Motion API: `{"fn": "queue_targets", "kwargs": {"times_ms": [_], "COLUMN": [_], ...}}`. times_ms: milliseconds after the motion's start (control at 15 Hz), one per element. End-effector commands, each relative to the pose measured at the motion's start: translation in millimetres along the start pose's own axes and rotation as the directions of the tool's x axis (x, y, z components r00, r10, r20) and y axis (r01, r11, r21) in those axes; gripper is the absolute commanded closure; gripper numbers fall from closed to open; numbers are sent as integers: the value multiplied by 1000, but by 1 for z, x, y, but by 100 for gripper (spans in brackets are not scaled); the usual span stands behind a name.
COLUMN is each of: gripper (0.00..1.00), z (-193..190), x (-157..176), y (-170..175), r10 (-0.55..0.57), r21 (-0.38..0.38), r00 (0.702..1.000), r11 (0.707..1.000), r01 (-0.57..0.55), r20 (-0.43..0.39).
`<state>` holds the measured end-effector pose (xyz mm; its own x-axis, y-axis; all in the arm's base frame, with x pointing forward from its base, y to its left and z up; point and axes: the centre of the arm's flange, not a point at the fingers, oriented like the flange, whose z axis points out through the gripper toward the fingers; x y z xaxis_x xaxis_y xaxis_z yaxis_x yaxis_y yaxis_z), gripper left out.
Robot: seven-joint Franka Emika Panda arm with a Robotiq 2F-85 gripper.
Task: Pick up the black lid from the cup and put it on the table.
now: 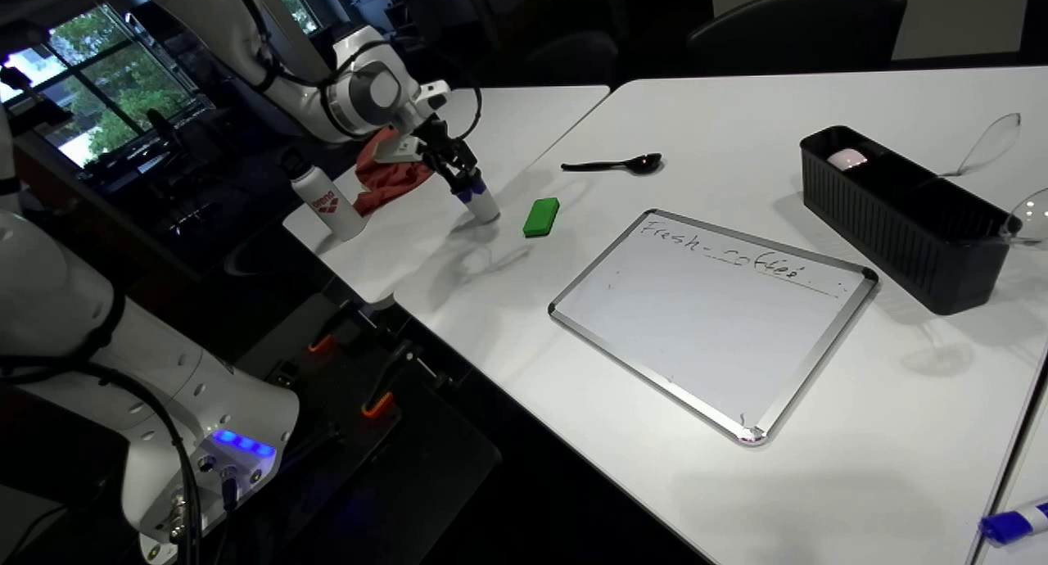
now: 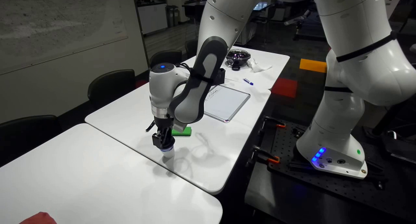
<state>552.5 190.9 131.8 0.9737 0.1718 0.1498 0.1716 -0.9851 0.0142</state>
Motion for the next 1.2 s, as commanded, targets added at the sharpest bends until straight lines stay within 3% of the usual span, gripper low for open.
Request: {"fn": "queue_targets", "kwargs": {"times_ms": [0, 800, 1133], "gripper": [24, 23, 24], "z": [-11, -35, -56], "x": [-2, -9, -31], "y": [0, 0, 11], "r10": [-2, 11, 58], "r21": [22, 27, 39], "r00": [1000, 999, 997], "r11": [1000, 1000, 998], "r01": [2, -9, -56], "r20": [-16, -41, -57]}}
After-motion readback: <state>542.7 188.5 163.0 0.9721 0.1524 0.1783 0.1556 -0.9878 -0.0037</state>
